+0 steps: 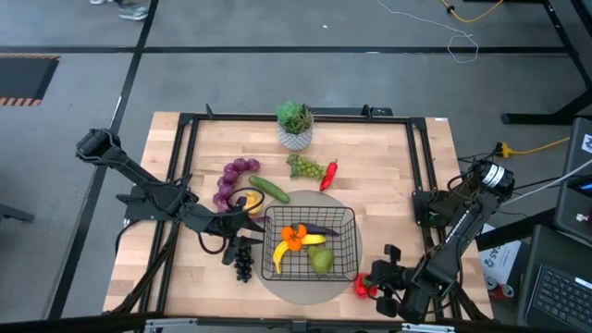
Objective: Build produce basket
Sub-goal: Put the red bell pepper into the black wire basket
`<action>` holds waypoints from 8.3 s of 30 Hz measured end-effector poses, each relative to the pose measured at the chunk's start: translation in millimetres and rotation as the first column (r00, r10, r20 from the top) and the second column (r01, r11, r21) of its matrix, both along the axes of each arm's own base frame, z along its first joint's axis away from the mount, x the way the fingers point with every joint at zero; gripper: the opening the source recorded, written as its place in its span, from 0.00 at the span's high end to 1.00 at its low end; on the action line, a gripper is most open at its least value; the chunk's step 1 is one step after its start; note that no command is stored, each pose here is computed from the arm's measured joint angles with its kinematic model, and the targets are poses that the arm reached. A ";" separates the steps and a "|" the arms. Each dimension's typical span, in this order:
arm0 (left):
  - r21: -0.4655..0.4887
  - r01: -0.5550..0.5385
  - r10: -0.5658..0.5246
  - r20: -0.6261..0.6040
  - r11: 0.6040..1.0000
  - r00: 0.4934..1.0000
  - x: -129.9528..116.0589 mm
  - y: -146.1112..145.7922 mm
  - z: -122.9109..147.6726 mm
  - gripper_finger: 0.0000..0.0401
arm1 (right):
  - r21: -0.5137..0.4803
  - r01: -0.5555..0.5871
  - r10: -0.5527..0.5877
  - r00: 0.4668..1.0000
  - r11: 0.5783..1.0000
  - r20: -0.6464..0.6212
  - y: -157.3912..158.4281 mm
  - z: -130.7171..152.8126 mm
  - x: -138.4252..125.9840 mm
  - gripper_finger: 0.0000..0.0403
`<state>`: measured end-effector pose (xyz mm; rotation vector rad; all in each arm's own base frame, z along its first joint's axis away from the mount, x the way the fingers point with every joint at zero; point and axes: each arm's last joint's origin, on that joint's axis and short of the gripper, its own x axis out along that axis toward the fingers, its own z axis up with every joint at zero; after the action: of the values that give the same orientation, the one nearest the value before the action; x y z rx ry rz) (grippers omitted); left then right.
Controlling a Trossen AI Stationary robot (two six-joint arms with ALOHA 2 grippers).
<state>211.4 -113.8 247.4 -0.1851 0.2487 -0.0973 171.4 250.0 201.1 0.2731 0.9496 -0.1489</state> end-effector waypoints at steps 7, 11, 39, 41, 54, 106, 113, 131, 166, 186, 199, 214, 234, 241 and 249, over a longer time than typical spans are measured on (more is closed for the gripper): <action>0.000 0.000 0.000 0.000 1.000 1.000 0.0 0.0 0.1 0.67 | 0.060 -0.098 0.098 0.995 0.993 -0.005 12.2 25.9 5.4 1.00; 0.001 0.000 0.000 0.000 1.000 1.000 0.0 0.0 0.0 0.67 | 0.013 -0.249 0.248 0.968 0.969 0.048 21.1 51.4 10.7 1.00; 0.001 0.000 0.000 0.000 1.000 1.000 0.0 0.0 0.0 0.67 | 0.003 -0.178 0.178 0.984 0.984 0.011 15.8 73.8 12.5 0.75; 0.000 0.000 0.000 0.000 1.000 1.000 0.0 0.0 0.0 0.67 | 0.010 -0.144 0.144 0.989 0.990 -0.017 13.7 72.2 10.7 0.69; 0.001 0.000 0.000 0.000 1.000 1.000 0.0 0.0 0.0 0.67 | -0.040 -0.112 0.107 0.987 0.993 -0.118 33.2 27.9 22.1 0.55; 0.001 0.000 0.000 0.000 1.000 1.000 0.0 0.0 0.1 0.67 | -0.071 -0.041 0.023 0.973 0.997 -0.231 36.9 2.1 22.3 0.96; 0.001 0.000 0.000 0.000 1.000 1.000 0.0 0.0 0.0 0.67 | -0.114 -0.072 0.038 0.961 0.991 -0.275 34.8 11.7 20.6 0.98; 0.001 0.000 0.000 0.000 1.000 1.000 0.0 0.0 0.1 0.67 | -0.370 -0.476 0.441 0.879 0.798 -0.181 43.6 96.6 35.4 0.99; 0.003 0.000 0.000 0.000 1.000 1.000 0.0 0.0 0.1 0.67 | -0.795 -0.106 0.108 0.993 0.597 -0.051 -26.9 119.1 79.5 0.99; 0.004 0.000 0.000 0.000 1.000 1.000 0.0 0.0 0.1 0.67 | -0.614 -0.158 0.057 0.982 0.773 -0.181 -68.1 113.9 126.1 0.99; 0.005 0.000 0.000 0.000 1.000 1.000 0.0 0.0 0.0 0.67 | -0.654 -0.097 0.022 0.992 0.750 -0.122 -109.3 156.9 106.2 0.99; 0.061 0.014 -0.015 0.006 0.998 1.000 0.0 0.0 0.0 0.67 | -0.447 -0.160 0.286 0.930 0.880 0.230 -127.8 121.5 64.7 0.99; 0.153 0.035 -0.038 0.015 0.988 0.999 0.0 0.0 -0.1 0.67 | -0.271 -0.251 0.369 0.652 0.929 0.662 -153.5 49.8 25.0 0.99; 0.153 0.035 -0.038 0.016 0.988 0.999 0.0 0.0 0.1 0.67 | -0.235 -0.174 0.289 0.677 0.956 0.677 -154.3 36.7 27.8 0.97; 0.152 0.035 -0.038 0.016 0.988 0.999 0.0 0.0 0.2 0.67 | -0.222 -0.166 0.275 0.651 0.961 0.707 -151.5 36.7 33.1 0.88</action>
<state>211.4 -113.8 247.6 -0.0285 0.2397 -0.1161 204.5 98.5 237.9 0.0631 0.1458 0.1266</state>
